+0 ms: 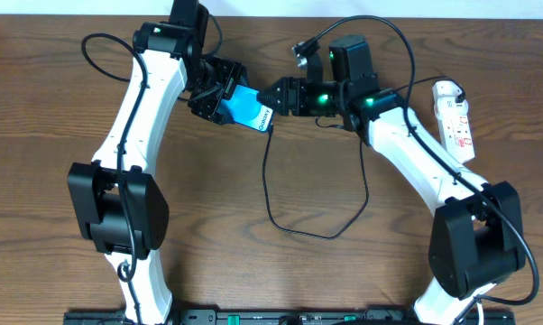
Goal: Plug charger to phone and switch on socket
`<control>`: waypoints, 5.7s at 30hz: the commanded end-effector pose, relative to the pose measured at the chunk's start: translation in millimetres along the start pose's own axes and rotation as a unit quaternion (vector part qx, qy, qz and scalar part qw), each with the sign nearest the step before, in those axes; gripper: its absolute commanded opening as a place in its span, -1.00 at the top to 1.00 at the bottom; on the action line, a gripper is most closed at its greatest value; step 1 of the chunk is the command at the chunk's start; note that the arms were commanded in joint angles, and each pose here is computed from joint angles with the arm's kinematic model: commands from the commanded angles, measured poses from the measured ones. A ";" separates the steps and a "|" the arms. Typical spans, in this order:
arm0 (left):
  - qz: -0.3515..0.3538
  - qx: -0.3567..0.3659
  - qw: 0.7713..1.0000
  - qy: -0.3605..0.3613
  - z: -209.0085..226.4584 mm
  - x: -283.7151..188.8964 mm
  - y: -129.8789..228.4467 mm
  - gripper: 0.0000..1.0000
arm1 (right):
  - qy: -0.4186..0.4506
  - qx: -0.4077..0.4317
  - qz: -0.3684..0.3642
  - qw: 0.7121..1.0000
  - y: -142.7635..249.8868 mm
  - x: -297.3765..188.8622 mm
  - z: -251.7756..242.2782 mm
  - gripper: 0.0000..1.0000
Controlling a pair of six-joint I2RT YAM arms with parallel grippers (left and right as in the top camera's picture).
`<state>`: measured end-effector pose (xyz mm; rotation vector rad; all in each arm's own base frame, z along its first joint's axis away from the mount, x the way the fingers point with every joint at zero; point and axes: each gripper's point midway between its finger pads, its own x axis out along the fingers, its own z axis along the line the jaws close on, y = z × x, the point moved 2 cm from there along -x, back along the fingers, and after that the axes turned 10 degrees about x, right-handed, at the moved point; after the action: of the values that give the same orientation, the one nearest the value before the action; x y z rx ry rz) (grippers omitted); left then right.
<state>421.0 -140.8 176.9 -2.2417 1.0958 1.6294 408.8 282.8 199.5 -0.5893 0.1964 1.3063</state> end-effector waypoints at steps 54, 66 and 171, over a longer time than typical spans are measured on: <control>0.118 -0.030 0.991 0.063 -21.3 -10.4 37.4 -0.35 | 0.033 0.026 -0.016 0.999 5.5 15.8 0.0 0.98; 0.072 0.012 0.996 0.050 -16.5 -7.3 24.2 -0.36 | 0.050 0.173 -0.082 0.980 -35.2 -19.2 -35.1 0.98; 0.104 0.182 0.911 0.354 -134.7 -71.0 26.0 0.85 | -0.207 0.492 -0.025 0.845 -62.7 -19.9 81.0 0.97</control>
<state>501.4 -194.3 283.4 -2.5738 1.6215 0.6240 472.5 279.5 285.7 0.5797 0.4117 0.9140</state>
